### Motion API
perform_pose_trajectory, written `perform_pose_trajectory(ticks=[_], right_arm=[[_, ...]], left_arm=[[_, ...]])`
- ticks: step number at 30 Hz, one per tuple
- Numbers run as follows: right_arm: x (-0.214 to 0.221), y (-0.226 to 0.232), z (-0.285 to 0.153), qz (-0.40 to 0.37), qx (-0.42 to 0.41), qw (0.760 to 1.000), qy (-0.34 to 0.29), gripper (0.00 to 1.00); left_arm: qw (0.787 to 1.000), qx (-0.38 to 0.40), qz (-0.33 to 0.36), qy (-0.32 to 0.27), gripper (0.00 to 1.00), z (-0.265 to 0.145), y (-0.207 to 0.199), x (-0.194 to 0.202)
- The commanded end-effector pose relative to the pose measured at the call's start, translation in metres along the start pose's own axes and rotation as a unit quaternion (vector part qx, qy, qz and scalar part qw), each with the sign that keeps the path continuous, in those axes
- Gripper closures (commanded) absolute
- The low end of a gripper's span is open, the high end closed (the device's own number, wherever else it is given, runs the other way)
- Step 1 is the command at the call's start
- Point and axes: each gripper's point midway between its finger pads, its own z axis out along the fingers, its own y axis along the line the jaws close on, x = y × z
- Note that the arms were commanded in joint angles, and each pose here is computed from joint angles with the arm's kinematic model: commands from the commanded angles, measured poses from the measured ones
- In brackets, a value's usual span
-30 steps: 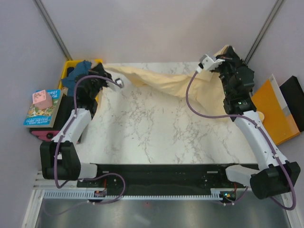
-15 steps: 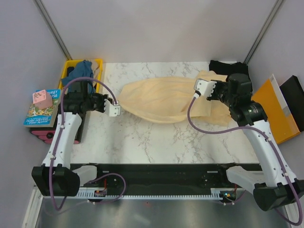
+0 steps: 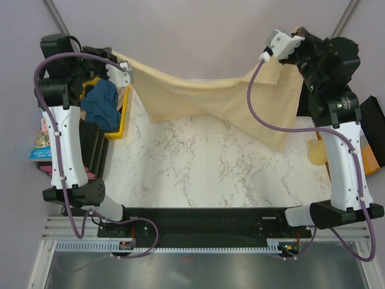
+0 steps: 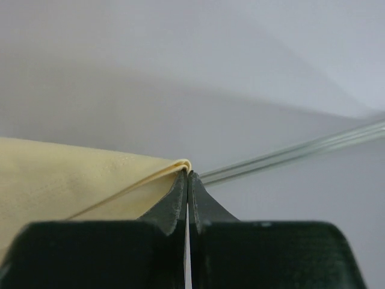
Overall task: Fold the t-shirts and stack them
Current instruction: Flatten the tshirt out
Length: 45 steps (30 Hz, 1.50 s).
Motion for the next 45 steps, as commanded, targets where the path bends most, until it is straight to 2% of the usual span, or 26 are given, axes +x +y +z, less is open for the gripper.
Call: perform_pose_trajectory(ticks=[1, 4, 8, 13, 19, 20, 22, 23, 25, 26, 27, 31, 37, 40, 41, 43, 45], right_arm=[[-0.031, -0.111, -0.033, -0.041, 0.161, 0.986, -0.031, 1.0], [-0.043, -0.137, -0.053, -0.093, 0.195, 0.976, -0.037, 1.0], [-0.06, -0.161, -0.081, -0.106, 0.225, 0.967, -0.06, 1.0], [-0.061, -0.155, -0.081, -0.11, 0.218, 0.968, -0.066, 1.0], [-0.053, -0.161, -0.039, -0.125, 0.262, 0.955, -0.056, 1.0], [-0.045, -0.158, -0.018, -0.13, 0.266, 0.954, -0.047, 1.0], [-0.033, -0.17, -0.008, -0.134, 0.296, 0.945, -0.04, 1.0], [-0.024, -0.164, 0.016, -0.133, 0.295, 0.945, -0.04, 1.0], [-0.017, -0.176, 0.025, -0.139, 0.32, 0.936, -0.049, 1.0], [-0.003, -0.165, 0.053, -0.145, 0.315, 0.937, -0.045, 1.0], [0.001, -0.164, 0.064, -0.155, 0.317, 0.934, -0.048, 1.0], [0.04, -0.163, 0.109, -0.19, 0.339, 0.92, -0.038, 1.0], [0.068, -0.161, 0.114, -0.233, 0.372, 0.898, -0.041, 1.0], [0.054, -0.186, 0.086, -0.247, 0.432, 0.866, -0.054, 1.0], [0.044, -0.196, 0.072, -0.253, 0.454, 0.852, -0.063, 1.0], [0.019, -0.221, 0.031, -0.262, 0.497, 0.824, -0.079, 1.0], [0.002, -0.235, 0.003, -0.259, 0.518, 0.81, -0.094, 1.0]], left_arm=[[0.988, -0.139, 0.07, -0.01, 0.98, -0.04, 0.099, -0.019], [0.977, -0.181, 0.107, -0.027, 0.98, -0.059, 0.122, -0.037], [0.974, -0.19, 0.11, -0.064, 0.98, -0.075, 0.122, -0.062], [0.976, -0.184, 0.096, -0.066, 0.98, -0.065, 0.112, -0.056], [0.967, -0.218, 0.118, -0.064, 0.98, -0.034, 0.131, -0.033], [0.968, -0.216, 0.108, -0.061, 0.98, -0.013, 0.13, -0.019], [0.954, -0.268, 0.13, -0.036, 0.98, -0.008, 0.154, -0.004], [0.953, -0.274, 0.128, -0.026, 0.98, 0.017, 0.154, 0.017], [0.946, -0.291, 0.144, -0.001, 0.98, 0.035, 0.163, 0.037], [0.936, -0.305, 0.175, 0.009, 0.98, 0.032, 0.174, 0.038], [0.938, -0.295, 0.18, 0.011, 0.98, 0.063, 0.163, 0.055], [0.923, -0.305, 0.234, 0.015, 0.98, 0.095, 0.157, 0.07], [0.903, -0.342, 0.26, 0.015, 0.98, 0.109, 0.16, 0.071], [0.873, -0.394, 0.287, 0.019, 0.98, 0.094, 0.179, 0.057], [0.85, -0.424, 0.312, 0.025, 0.98, 0.079, 0.19, 0.048], [0.82, -0.461, 0.337, 0.027, 0.98, 0.062, 0.203, 0.031], [0.775, -0.516, 0.363, 0.037, 0.98, 0.026, 0.223, 0.003]])
